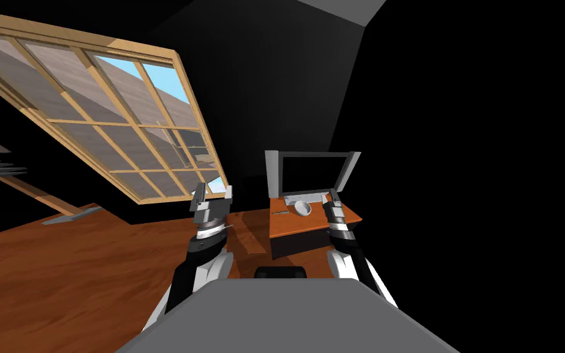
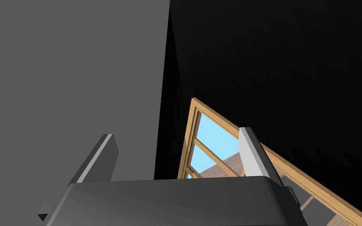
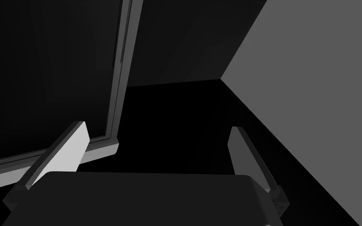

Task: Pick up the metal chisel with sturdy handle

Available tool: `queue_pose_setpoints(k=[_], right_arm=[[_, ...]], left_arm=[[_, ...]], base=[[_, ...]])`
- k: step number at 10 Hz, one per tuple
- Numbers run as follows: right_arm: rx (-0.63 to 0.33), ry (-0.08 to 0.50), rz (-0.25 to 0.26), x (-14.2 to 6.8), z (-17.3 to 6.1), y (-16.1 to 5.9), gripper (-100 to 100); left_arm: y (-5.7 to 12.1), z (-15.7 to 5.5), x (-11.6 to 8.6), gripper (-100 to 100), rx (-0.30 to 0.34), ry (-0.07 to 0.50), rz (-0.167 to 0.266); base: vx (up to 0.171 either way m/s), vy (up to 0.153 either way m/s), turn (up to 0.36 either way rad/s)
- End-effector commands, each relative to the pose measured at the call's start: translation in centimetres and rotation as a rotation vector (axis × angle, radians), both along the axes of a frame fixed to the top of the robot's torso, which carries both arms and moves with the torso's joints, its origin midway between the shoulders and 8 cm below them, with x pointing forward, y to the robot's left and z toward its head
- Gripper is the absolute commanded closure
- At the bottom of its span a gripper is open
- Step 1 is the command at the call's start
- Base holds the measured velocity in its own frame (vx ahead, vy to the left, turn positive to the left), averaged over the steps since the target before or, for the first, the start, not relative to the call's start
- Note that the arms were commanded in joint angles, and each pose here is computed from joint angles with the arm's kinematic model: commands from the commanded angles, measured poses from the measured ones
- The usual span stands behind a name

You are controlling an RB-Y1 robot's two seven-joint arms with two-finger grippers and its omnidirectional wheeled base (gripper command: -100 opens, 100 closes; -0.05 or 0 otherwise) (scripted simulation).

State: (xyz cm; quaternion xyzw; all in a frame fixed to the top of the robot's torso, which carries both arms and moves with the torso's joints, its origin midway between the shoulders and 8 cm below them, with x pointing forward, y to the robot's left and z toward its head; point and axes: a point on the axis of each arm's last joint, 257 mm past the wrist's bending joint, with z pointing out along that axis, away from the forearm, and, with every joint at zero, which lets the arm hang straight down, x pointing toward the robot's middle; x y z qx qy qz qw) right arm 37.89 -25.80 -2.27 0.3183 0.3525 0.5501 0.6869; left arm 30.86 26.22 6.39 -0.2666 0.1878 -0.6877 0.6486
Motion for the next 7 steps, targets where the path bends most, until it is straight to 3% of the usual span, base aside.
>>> queue_pose_setpoints(k=[1,4,7], right_arm=[[-0.047,0.051,0.007,0.2,-1.8,0.5,-100],[-0.137,0.167,0.008,0.5,-6.3,1.4,-100],[-0.268,0.334,0.007,-0.1,-13.1,2.3,-100]], left_arm=[[0.0,0.0,0.0,0,0.0,0.0,0.0],[0.0,0.0,0.0,0,0.0,0.0,0.0],[0.0,0.0,0.0,0,0.0,0.0,0.0]], base=[[-0.091,0.025,0.097],[-0.177,0.06,0.1],[-0.17,0.117,0.16]])
